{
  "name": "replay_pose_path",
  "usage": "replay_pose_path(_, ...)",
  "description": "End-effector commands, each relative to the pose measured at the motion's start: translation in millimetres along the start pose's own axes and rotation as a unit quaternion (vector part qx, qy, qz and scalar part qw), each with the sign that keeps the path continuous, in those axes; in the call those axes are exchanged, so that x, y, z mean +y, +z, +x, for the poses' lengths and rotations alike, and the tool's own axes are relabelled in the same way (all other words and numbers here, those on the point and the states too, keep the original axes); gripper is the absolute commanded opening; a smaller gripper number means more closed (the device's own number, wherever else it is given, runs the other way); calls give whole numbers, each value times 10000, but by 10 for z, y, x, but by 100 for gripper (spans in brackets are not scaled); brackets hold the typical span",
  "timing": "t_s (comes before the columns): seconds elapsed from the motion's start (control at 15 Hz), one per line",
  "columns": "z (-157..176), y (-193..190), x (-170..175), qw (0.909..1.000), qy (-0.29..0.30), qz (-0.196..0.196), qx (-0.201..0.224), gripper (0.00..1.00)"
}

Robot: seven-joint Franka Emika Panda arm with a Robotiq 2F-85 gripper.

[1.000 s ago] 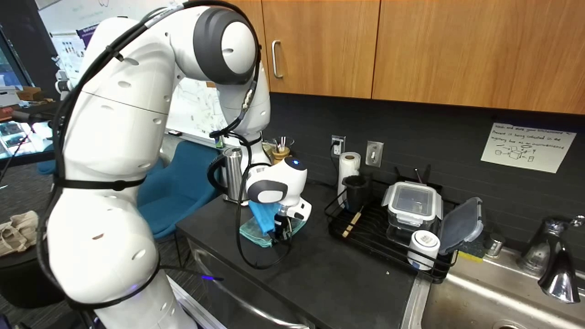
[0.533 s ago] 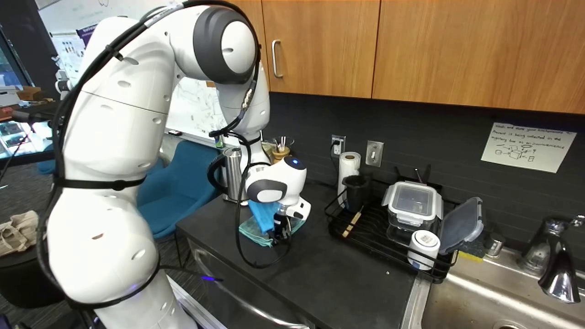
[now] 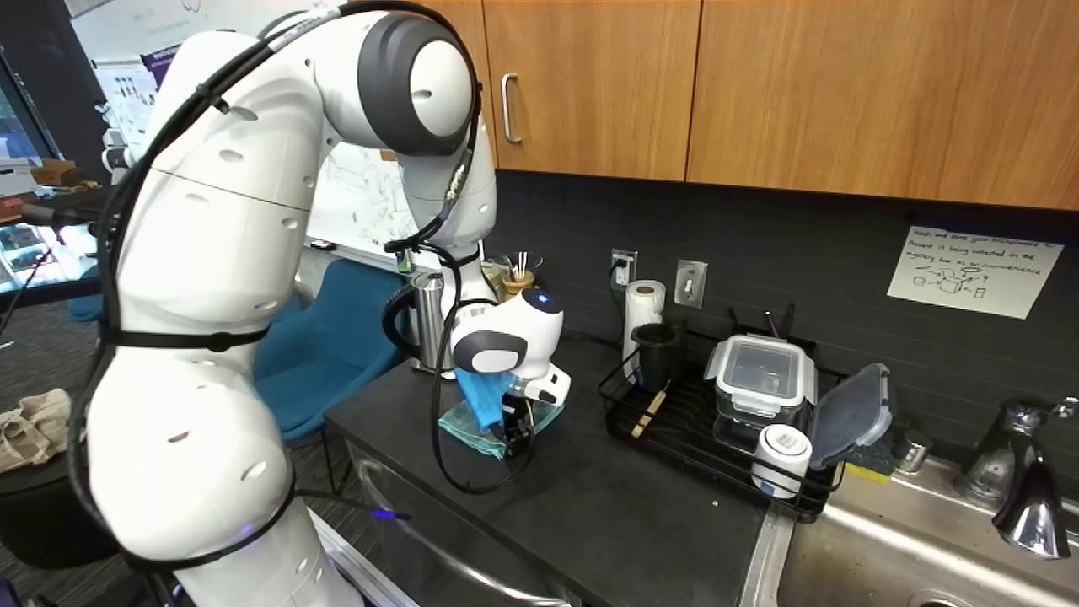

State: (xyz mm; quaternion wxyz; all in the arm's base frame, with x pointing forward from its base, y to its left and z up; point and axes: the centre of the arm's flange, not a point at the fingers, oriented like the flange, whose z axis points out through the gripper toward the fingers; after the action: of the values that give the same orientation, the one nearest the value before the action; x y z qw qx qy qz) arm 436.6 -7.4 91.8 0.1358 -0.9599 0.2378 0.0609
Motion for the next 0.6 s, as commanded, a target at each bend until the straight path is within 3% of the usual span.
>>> replay_pose_path(0.0, -2, -26, 38, 10000, 45, -5, 28, 98)
replay_pose_path(0.07, 5, -2, 11, 10000, 10, -4, 4, 87)
replay_pose_path(0.2, 10, -5, 23, 10000, 22, -7, 8, 98)
replay_pose_path(0.53, 11, -5, 25, 10000, 24, -8, 9, 99)
